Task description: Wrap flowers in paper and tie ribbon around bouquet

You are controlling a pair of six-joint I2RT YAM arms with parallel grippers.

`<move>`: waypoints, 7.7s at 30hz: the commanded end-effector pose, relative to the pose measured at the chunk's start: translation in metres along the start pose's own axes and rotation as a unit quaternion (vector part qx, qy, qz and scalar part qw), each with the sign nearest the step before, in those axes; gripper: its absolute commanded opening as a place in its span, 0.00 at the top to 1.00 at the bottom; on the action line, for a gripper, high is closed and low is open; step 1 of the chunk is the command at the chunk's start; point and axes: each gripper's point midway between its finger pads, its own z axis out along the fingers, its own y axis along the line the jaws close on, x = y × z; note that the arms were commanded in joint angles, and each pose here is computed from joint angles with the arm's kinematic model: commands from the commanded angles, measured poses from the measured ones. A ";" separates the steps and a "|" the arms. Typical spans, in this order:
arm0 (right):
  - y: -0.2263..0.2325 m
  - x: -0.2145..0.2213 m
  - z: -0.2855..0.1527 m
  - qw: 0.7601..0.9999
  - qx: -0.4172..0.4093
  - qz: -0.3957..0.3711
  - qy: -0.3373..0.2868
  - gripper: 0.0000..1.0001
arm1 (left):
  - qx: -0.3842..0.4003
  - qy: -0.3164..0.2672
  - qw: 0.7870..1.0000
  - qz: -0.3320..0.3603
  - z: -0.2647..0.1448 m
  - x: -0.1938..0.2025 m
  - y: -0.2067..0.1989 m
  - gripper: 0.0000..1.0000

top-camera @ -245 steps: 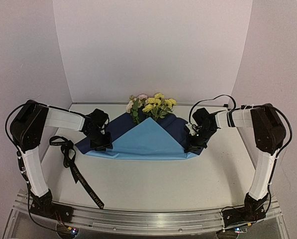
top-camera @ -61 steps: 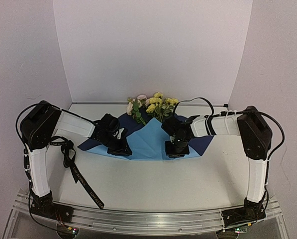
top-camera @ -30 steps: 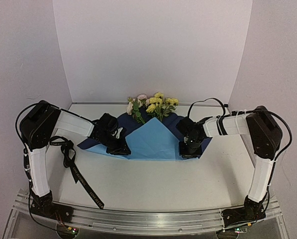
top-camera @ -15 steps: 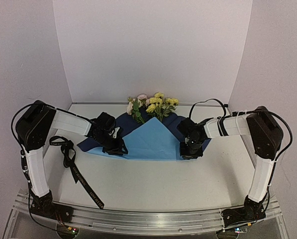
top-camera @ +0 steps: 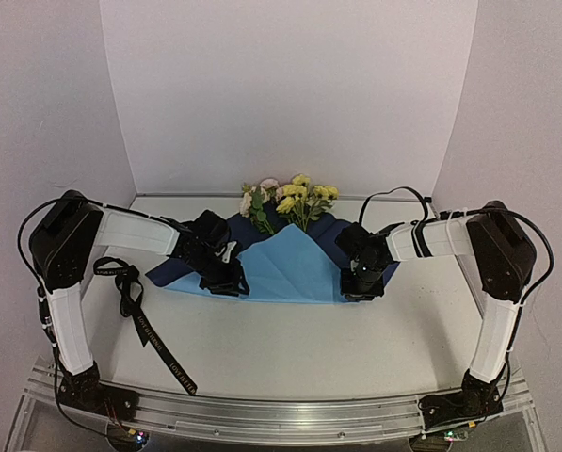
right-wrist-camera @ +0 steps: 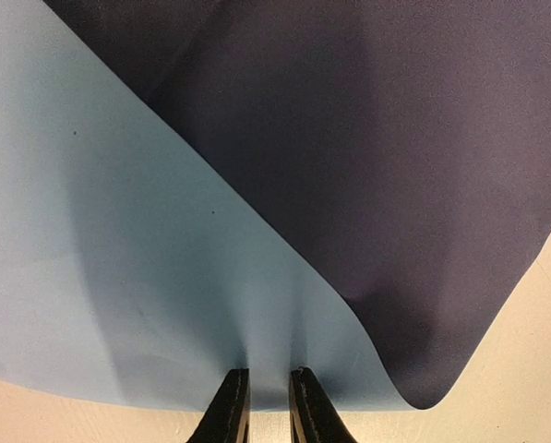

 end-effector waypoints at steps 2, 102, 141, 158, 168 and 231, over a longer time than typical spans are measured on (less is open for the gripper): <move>-0.006 0.013 0.012 1.000 0.008 0.005 0.025 0.83 | 0.012 -0.011 1.000 0.015 -0.003 -0.015 -0.020 0.67; -0.009 0.017 0.003 0.999 -0.006 0.025 0.030 0.82 | -0.081 0.016 0.985 -0.150 -0.006 0.024 0.106 0.80; 0.079 -0.167 -0.087 0.983 -0.153 -0.042 -0.095 0.23 | -0.029 -0.126 0.990 -0.065 -0.086 -0.094 0.049 0.48; 0.112 -0.176 -0.039 0.957 -0.285 -0.047 -0.021 0.10 | 0.128 -0.091 0.988 0.007 -0.034 -0.192 0.017 0.30; 0.110 -0.167 -0.044 0.955 -0.293 -0.036 -0.019 0.11 | 0.206 -0.037 0.978 0.013 0.000 -0.184 -0.014 0.29; 0.138 -0.111 -0.008 0.991 -0.030 -0.102 -0.086 0.04 | 0.161 0.053 0.947 0.272 -0.020 0.082 -0.102 0.93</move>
